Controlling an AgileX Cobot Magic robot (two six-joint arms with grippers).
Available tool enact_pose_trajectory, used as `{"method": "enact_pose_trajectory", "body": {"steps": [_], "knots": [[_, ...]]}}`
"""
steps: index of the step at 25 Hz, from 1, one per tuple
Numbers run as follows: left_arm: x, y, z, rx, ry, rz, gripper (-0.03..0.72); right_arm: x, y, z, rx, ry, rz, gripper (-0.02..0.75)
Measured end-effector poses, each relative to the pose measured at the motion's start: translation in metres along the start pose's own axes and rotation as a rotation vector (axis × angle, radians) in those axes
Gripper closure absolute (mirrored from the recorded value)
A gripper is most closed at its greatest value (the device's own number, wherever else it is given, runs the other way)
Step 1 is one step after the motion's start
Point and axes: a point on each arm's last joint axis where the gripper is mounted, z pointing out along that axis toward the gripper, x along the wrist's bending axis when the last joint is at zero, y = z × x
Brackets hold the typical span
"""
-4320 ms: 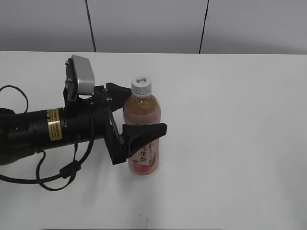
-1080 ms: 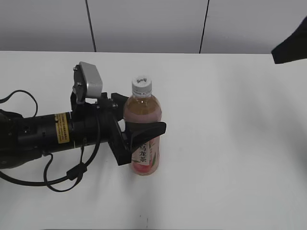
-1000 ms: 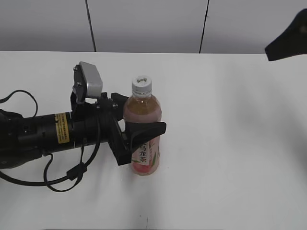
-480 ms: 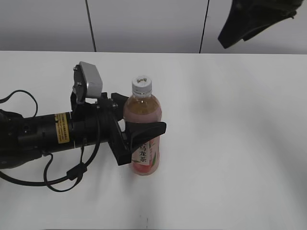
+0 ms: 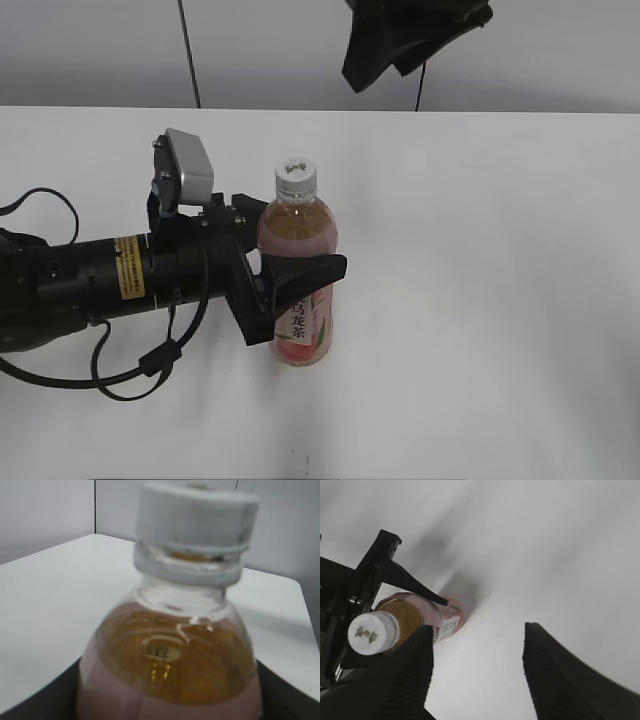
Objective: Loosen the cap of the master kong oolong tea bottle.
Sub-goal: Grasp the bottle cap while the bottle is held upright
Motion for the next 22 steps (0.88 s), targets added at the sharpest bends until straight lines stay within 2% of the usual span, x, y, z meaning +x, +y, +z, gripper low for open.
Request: {"method": "enact_pose_trajectory", "body": {"steps": [11,16,22], "knots": [[0.000,0.000,0.000,0.000,0.000,0.000,0.230,0.042,0.006,0.015,0.034,0.019,0.035,0.307],[0.000,0.000,0.000,0.000,-0.001,0.000,0.230,0.066,0.007,0.018,0.044,0.042,0.027,0.260],[0.000,0.000,0.000,0.000,0.000,0.000,0.230,0.069,0.008,0.033,0.078,0.043,0.051,0.245]]}}
